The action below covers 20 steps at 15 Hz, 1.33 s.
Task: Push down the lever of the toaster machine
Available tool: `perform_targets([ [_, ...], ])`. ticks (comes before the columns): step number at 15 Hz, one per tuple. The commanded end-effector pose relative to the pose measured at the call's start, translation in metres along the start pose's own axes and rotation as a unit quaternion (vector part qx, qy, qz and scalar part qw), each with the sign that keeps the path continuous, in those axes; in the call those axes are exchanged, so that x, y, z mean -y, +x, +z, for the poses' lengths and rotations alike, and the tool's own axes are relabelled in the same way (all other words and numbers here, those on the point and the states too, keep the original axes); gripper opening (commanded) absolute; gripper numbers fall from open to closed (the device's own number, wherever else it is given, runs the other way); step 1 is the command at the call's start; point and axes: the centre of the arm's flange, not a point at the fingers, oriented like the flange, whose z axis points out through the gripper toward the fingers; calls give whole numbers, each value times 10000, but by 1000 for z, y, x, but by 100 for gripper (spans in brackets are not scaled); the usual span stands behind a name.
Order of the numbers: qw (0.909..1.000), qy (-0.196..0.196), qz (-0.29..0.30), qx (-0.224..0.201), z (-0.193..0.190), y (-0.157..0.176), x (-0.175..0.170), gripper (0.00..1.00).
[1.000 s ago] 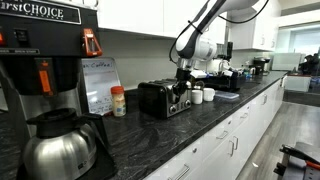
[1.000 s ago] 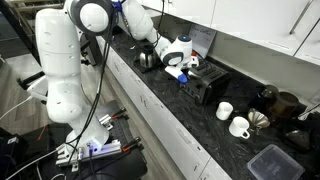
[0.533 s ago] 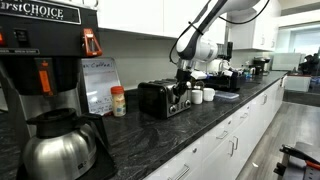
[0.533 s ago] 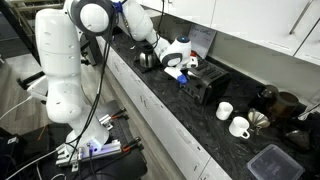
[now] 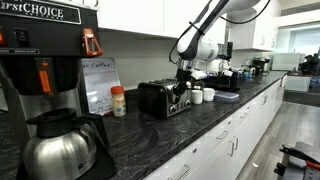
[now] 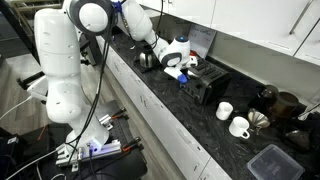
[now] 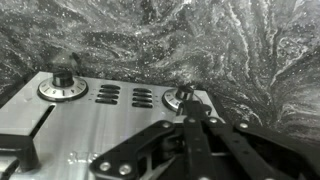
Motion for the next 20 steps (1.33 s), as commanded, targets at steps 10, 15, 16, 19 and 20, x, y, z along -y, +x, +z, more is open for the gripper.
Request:
perform_targets([
  [10, 9975, -443, -400, -365, -82, -3, 23, 0],
  [15, 9978, -448, -419, -260, -115, -18, 33, 0],
  [16, 9980, -440, -392, -210, -121, -24, 36, 0],
  [19, 9981, -419, -440, -68, -140, -40, 42, 33],
  [20, 9982, -415, -438, -32, -147, -46, 44, 41],
])
